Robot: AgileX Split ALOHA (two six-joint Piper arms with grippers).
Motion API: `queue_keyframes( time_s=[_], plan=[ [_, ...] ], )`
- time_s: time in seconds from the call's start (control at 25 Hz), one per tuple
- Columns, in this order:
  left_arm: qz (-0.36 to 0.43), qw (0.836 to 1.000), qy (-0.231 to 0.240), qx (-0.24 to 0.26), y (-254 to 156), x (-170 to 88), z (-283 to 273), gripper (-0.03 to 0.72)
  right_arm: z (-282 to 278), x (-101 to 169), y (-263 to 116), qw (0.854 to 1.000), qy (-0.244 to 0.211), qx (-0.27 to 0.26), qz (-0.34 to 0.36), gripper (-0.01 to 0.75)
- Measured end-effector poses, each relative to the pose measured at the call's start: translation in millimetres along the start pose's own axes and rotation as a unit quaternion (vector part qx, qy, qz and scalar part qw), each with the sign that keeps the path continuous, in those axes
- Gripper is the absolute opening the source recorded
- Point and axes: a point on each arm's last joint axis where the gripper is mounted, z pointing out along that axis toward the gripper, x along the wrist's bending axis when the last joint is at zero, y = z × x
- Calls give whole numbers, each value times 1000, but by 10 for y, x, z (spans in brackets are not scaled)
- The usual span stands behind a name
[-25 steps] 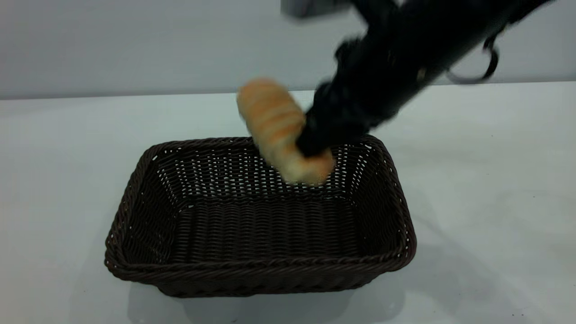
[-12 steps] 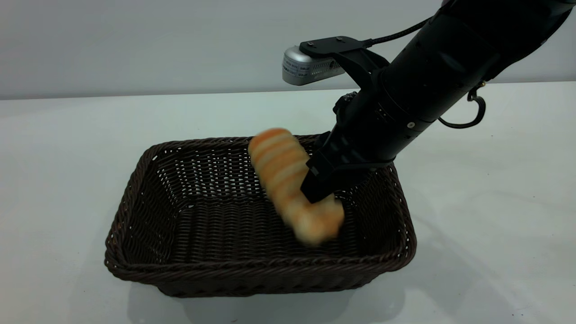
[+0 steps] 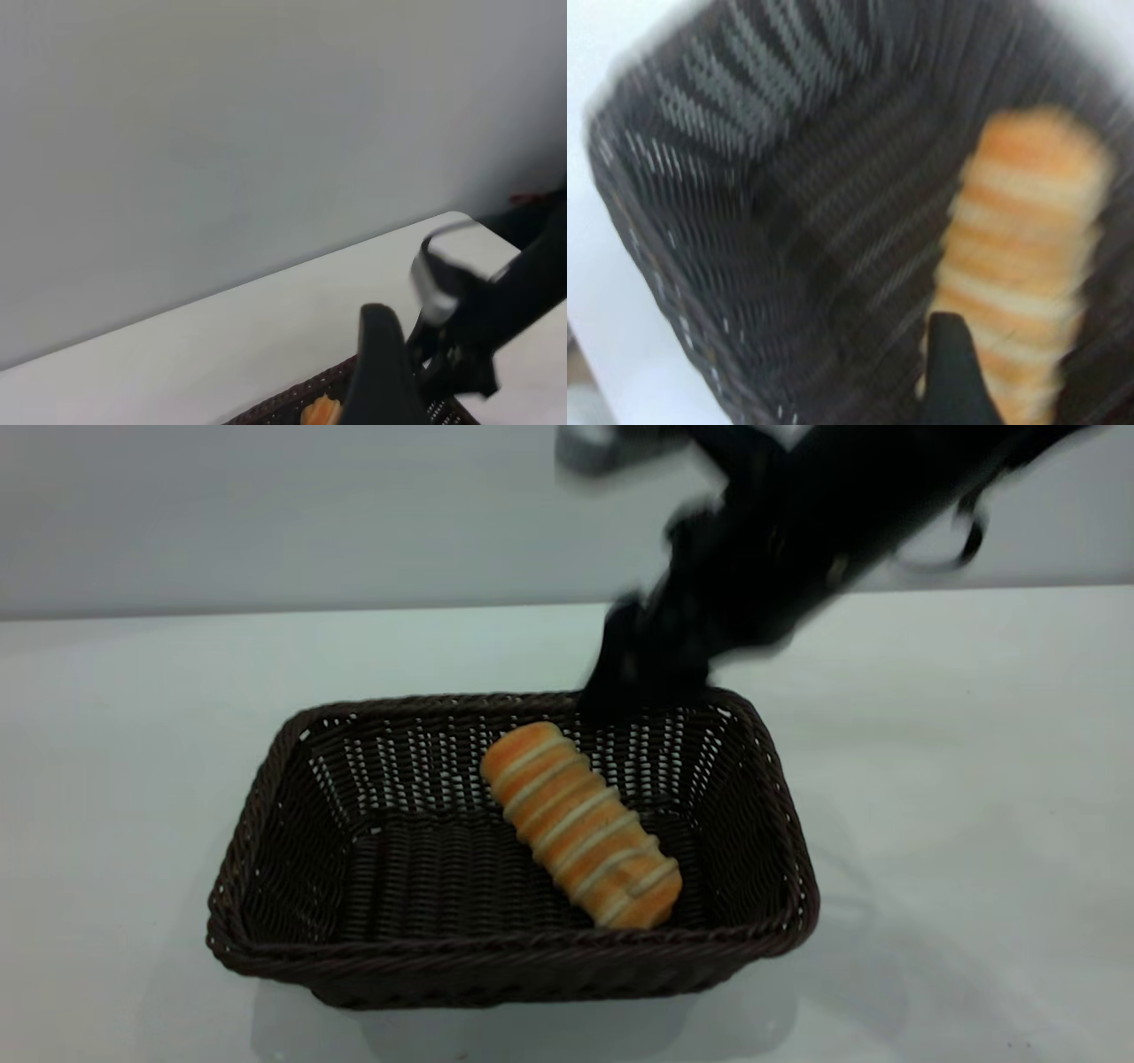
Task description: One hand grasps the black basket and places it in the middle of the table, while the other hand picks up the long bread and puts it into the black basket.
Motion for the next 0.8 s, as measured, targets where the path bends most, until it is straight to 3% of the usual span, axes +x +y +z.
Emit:
queue_keyframes(
  time_s=[0.12, 0.28, 0.6, 0.8],
  plan=[
    [12, 1000, 0, 7, -14, 0, 0, 585, -436, 87, 215, 999, -18, -46, -13, 466],
    [30, 1000, 0, 3, -33, -8, -68, 585, -956, 228, 323, 997, -32, -64, -30, 461],
    [69, 997, 8, -42, -134, -44, -452, 585, -1789, 478, 186, 998, -62, -22, -7, 460],
    [72, 997, 23, 7, -270, -21, -541, 585, -2201, 657, 19, 998, -59, 0, 15, 457]
  ],
)
